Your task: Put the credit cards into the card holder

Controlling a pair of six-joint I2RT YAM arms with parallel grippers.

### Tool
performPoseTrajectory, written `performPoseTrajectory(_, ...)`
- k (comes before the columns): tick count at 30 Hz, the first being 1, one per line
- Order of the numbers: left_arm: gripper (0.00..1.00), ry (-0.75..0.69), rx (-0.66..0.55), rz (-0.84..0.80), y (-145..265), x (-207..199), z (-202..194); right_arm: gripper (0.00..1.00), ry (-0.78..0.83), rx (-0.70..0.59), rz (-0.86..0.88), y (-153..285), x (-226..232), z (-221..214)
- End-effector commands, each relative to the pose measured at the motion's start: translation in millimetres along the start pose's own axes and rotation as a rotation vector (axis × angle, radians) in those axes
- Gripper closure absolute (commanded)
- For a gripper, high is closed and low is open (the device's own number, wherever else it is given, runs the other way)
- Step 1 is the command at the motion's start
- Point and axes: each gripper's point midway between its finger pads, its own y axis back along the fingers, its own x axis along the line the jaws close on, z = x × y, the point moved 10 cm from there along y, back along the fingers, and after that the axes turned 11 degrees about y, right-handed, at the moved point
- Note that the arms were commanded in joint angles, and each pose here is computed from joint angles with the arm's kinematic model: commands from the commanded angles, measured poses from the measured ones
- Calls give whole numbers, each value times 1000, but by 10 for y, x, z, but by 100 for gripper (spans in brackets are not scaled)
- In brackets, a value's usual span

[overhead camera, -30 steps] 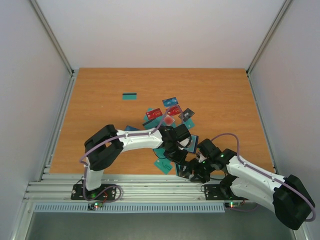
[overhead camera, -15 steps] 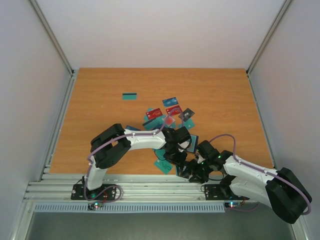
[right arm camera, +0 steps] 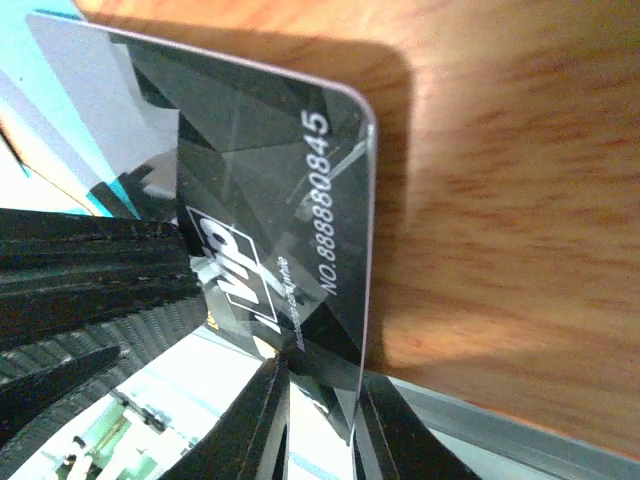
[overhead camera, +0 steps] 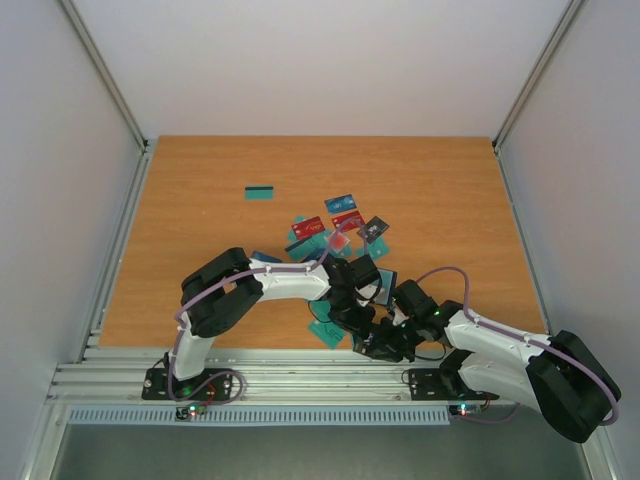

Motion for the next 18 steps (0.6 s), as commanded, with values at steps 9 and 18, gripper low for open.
performPoseTrajectory(9,91,19,0,48,4,94,-59,99,20,-14,-10,46,90,60)
performPoseTrajectory(18,76,35,-213,27,1015,-86,22,99,120,-30,1,392,371,42)
